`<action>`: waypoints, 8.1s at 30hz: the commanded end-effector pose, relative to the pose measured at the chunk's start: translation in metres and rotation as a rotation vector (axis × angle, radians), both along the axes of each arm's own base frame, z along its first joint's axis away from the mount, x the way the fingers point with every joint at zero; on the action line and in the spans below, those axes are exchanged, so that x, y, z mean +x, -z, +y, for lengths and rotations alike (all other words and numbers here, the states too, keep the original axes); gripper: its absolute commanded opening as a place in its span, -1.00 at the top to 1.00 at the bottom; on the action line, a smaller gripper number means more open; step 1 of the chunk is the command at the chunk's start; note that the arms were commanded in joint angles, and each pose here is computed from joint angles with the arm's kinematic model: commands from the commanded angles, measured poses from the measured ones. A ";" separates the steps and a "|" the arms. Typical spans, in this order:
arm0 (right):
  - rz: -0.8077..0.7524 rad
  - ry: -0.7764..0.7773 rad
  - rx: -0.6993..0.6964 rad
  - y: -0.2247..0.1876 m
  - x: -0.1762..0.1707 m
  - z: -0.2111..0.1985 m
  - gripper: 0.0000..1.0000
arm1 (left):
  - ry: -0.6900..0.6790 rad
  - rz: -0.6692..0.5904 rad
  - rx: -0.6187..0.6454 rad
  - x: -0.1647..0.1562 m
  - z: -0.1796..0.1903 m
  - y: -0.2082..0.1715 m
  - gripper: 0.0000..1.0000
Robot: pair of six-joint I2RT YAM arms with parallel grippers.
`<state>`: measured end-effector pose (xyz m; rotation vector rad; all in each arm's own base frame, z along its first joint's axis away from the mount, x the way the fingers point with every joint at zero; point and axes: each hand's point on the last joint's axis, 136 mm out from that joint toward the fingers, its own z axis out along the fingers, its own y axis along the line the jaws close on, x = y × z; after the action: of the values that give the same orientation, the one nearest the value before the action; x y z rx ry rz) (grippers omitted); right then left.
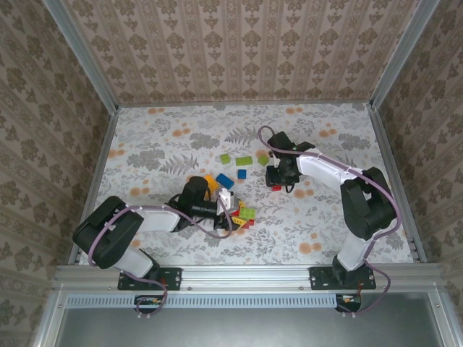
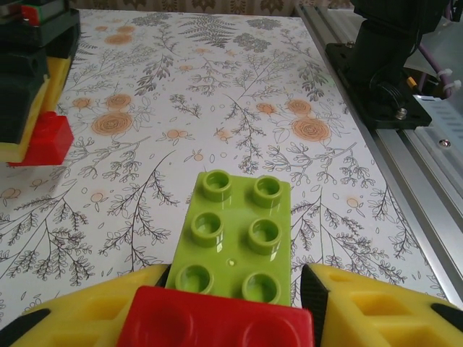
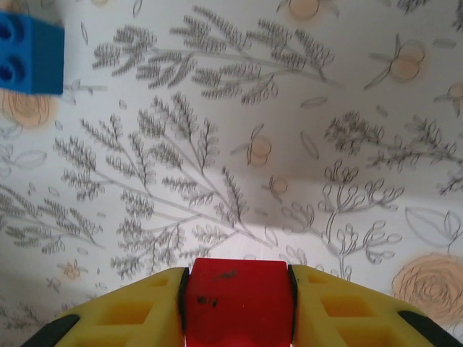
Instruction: Assemble a carrot with lego
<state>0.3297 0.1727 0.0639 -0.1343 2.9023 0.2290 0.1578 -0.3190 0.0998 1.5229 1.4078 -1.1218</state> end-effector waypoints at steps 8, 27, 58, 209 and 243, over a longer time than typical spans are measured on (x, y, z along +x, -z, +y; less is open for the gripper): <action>0.067 0.006 0.082 -0.039 -0.060 0.007 0.33 | 0.034 -0.012 0.014 0.000 -0.004 0.002 0.32; 0.096 0.024 0.159 -0.099 -0.116 0.055 0.40 | -0.004 -0.043 0.075 0.004 -0.008 0.019 0.40; 0.083 0.102 0.026 -0.066 -0.115 0.064 0.39 | -0.020 -0.045 0.102 0.009 -0.010 0.026 0.42; -0.132 0.201 0.178 -0.097 -0.107 -0.026 -0.22 | 0.038 -0.010 -0.059 0.019 -0.027 0.003 0.29; -0.227 0.079 0.196 -0.089 -0.047 0.001 -0.22 | -0.607 0.323 -0.084 0.134 0.086 -0.123 0.48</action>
<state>0.2733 0.1644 0.1386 0.0432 2.6848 0.3985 0.2847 -0.2471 0.2187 0.8904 1.7150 -0.9825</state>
